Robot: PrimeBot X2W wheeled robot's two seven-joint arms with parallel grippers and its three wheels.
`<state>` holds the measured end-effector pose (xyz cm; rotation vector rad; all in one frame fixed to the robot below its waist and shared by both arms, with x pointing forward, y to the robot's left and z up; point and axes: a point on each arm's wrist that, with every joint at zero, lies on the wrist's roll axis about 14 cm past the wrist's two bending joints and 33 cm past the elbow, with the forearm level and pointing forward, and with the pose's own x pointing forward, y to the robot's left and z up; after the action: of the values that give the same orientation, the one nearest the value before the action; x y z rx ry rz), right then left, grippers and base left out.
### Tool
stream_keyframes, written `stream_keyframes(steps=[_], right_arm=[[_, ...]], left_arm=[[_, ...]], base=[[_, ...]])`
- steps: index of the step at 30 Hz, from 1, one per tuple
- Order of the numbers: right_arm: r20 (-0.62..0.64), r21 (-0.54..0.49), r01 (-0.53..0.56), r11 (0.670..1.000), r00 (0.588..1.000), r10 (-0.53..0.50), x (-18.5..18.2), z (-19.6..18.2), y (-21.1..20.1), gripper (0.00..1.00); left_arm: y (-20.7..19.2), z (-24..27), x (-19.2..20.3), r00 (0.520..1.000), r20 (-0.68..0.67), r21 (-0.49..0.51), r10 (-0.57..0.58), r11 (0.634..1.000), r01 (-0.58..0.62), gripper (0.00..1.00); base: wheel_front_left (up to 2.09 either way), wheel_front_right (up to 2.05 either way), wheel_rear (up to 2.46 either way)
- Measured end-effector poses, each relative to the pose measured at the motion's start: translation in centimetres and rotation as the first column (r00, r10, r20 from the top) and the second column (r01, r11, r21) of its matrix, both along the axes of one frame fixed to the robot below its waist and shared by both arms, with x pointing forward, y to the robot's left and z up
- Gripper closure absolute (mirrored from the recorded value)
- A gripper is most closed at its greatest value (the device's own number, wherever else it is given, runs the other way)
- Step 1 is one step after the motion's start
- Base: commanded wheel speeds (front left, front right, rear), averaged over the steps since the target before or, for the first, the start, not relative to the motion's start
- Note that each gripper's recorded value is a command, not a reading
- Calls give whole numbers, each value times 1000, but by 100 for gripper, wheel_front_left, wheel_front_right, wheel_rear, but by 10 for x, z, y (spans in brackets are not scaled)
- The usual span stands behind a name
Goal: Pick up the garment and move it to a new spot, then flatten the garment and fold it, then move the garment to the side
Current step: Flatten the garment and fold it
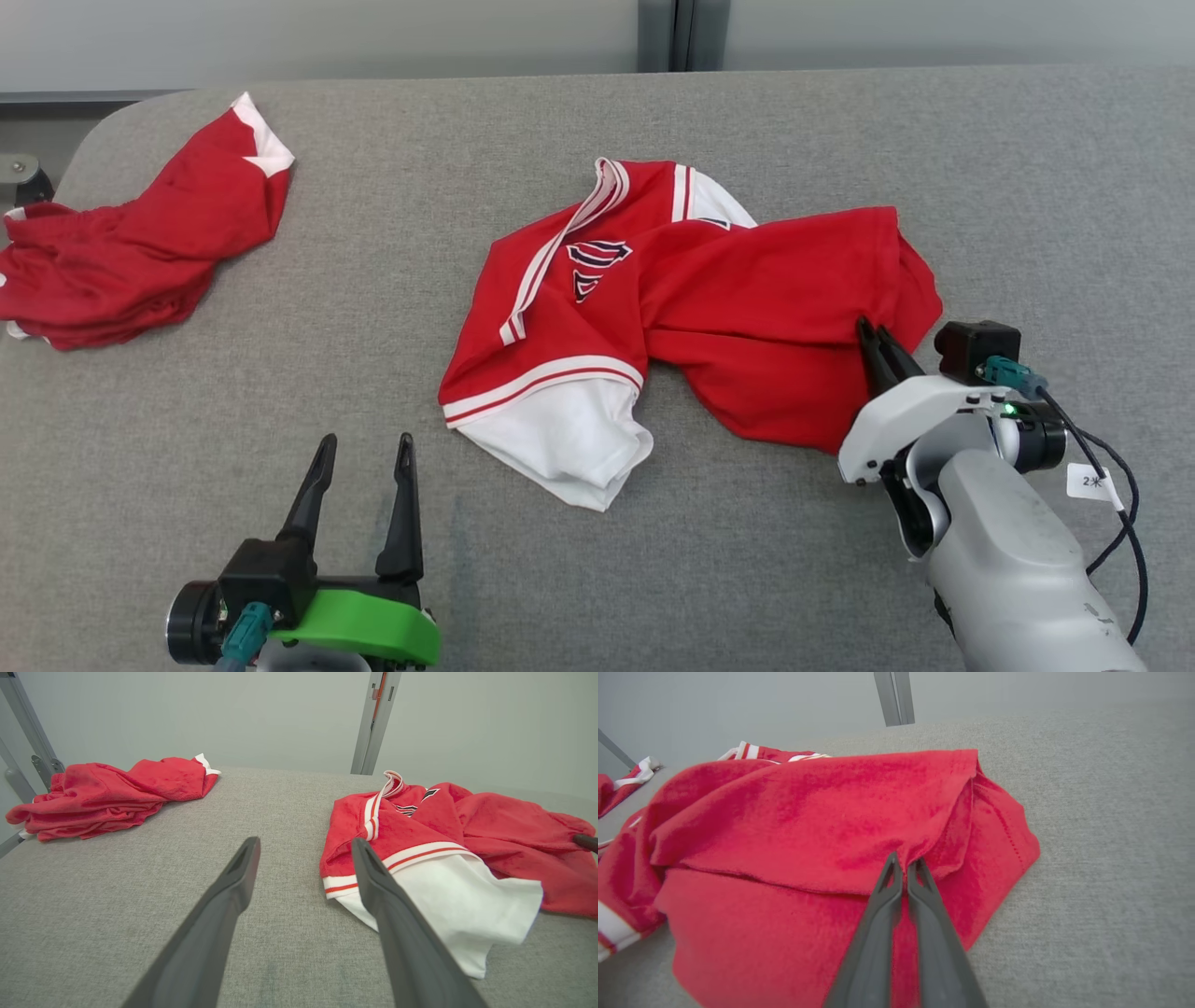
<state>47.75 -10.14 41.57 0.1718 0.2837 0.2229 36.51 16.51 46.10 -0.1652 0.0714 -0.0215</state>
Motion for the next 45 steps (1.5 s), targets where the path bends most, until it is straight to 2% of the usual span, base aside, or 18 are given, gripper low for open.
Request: stream_keyframes(steps=[10, 19, 30, 31, 32, 33, 39, 45], right_arm=[[107, 11, 72, 997, 992, -72, 0, 30, -27, 100], [39, -43, 181, 982, 983, -180, -47, -2, -73, 100], [-2, -41, 254, 966, 967, -254, -65, -14, -97, 100], [3, -40, 258, 965, 966, -259, -65, -13, -98, 84], [12, -39, 262, 964, 965, -261, -65, -11, -99, 58], [23, -39, 264, 964, 964, -264, -64, -9, -100, 0], [88, -23, 280, 960, 957, -278, -60, 9, -105, 0], [226, -1, 331, 944, 919, -322, -52, 51, -125, 0]], left_arm=[[-5, 1, 4, 1000, 6, -5, -17, 1000, 17, 0], [-10, -9, 8, 999, -19, -13, -36, 999, 36, 0], [-17, -30, 6, 995, -85, -38, -52, 998, 49, 0], [-17, -32, 5, 995, -90, -42, -53, 998, 49, 0], [-18, -34, 4, 994, -96, -48, -56, 997, 52, 0], [-19, -36, 3, 993, -104, -56, -57, 997, 52, 0], [-33, -49, 1, 984, -147, -95, -101, 992, 88, 0], [-52, -63, 8, 969, -196, -146, -151, 982, 123, 0]], base=[[0, 0, 0], [0, 0, 0], [0, 0, 0], [0, 0, 0], [0, 0, 0], [0, 0, 0], [0, 0, 0], [0, 0, 0]])
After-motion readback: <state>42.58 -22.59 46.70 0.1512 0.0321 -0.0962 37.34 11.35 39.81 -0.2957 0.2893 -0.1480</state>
